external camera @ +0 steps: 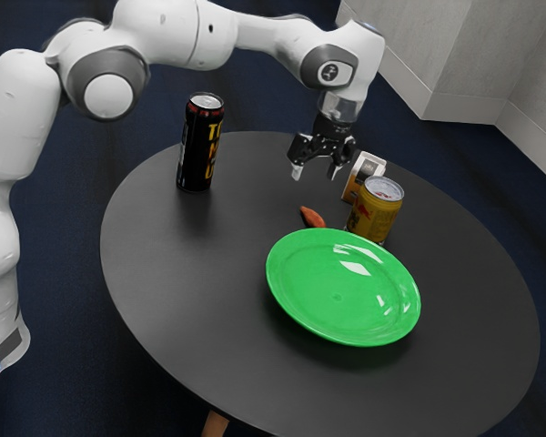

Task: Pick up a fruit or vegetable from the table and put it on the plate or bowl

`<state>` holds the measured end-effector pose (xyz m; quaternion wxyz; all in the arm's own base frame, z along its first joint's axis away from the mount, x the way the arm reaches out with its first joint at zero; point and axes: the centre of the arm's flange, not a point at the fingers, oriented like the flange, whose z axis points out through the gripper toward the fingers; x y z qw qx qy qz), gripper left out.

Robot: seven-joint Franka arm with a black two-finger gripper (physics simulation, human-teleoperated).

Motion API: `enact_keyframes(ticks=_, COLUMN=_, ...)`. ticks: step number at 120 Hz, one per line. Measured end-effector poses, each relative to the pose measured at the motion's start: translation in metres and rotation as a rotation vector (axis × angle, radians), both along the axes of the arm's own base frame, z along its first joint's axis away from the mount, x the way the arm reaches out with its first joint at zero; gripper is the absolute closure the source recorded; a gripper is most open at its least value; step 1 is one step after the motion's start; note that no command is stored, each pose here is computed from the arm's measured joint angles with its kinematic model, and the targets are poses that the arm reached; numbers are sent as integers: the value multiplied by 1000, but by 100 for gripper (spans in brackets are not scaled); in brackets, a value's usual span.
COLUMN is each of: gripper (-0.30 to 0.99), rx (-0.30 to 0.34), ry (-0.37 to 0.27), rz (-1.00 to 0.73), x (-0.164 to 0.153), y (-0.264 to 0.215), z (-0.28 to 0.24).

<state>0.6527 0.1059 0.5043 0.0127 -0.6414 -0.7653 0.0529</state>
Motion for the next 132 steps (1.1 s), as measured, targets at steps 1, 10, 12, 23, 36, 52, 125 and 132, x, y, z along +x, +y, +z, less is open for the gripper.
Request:
enact_keyframes(ticks=1, gripper=0, rx=0, ry=1, rz=1, x=0, y=0, z=-1)
enact_keyframes(ticks=10, gripper=0, rx=-4, ry=12, rz=7, x=4, y=1, z=-10)
enact_keyframes(ticks=12, gripper=0, rx=-5, ry=15, rz=8, x=4, y=1, z=-11)
enact_keyframes(ticks=23, gripper=0, rx=-10, ry=30, rz=15, x=8, y=2, z=-23)
enact_keyframes(ticks=36, gripper=0, rx=-24, ry=44, rz=20, x=14, y=1, z=-37)
enact_keyframes(ticks=52, gripper=0, rx=-37, ry=49, rz=29, x=20, y=1, z=-50)
enact_keyframes(ticks=125, gripper=0, rx=-80, ry=68, rz=30, x=31, y=-14, z=-95)
enact_keyframes(ticks=132, gripper=3, rx=-82, ry=68, rz=32, x=31, y=-14, z=-95)
